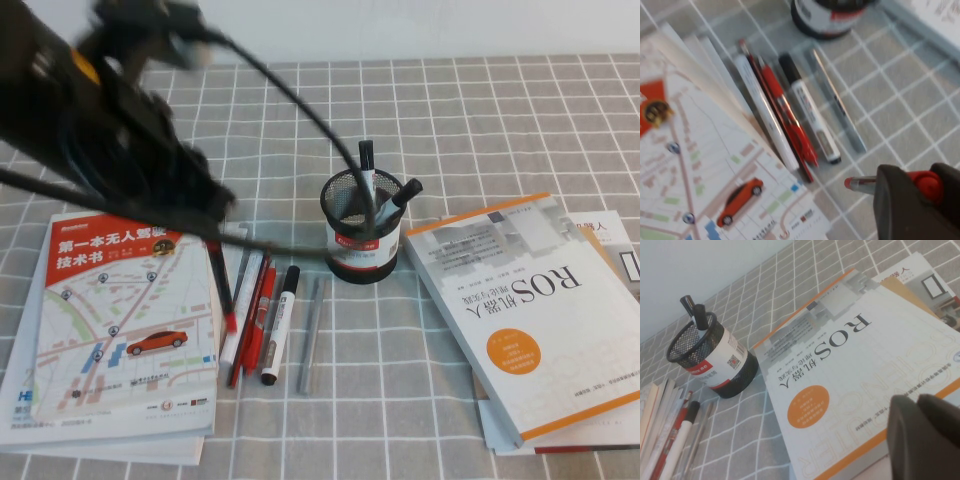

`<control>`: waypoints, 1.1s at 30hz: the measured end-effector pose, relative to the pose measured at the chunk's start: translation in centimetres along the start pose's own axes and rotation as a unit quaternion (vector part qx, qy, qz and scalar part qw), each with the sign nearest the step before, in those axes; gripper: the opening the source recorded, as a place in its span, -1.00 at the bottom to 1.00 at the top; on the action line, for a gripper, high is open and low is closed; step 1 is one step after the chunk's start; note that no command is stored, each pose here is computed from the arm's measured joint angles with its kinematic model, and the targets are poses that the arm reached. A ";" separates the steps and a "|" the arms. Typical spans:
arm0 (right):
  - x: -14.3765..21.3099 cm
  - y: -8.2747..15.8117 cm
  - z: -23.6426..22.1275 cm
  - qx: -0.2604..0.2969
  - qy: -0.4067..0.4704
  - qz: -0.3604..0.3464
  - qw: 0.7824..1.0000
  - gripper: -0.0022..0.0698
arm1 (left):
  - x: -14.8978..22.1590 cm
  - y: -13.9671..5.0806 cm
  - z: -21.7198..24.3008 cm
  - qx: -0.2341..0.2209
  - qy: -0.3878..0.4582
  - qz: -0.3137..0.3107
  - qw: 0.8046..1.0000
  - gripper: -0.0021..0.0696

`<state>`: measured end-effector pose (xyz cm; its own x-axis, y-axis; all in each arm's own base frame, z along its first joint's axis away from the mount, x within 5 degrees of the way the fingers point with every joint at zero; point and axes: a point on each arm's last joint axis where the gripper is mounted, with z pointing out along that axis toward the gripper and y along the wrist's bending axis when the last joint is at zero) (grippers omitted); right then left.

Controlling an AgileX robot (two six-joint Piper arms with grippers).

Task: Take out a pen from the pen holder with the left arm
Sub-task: 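Take a marker out of the pen holder and lay it on the table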

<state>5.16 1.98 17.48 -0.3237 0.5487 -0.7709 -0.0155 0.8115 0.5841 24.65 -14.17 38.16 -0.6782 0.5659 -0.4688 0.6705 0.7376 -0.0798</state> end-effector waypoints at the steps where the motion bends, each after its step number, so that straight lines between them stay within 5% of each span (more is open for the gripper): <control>1: 0.0 0.0 0.0 0.000 0.000 0.000 1.000 -0.97 | 0.2 -0.2 0.8 0.003 0.013 0.003 1.000 -0.73; 17: 0.0 0.0 0.0 0.000 0.000 0.000 1.000 -0.97 | 1.2 1.1 11.8 0.030 0.167 -0.021 0.985 -0.73; 33: 0.0 0.0 0.0 0.000 0.000 0.000 1.000 -0.97 | -1.2 3.5 17.2 -0.048 0.055 -0.075 0.995 -0.73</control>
<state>5.16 1.98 17.48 -0.3237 0.5487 -0.7709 -0.0155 0.8115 0.5841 33.01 -18.56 23.34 -0.8009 0.4794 -0.3588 0.5309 0.8456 -0.0553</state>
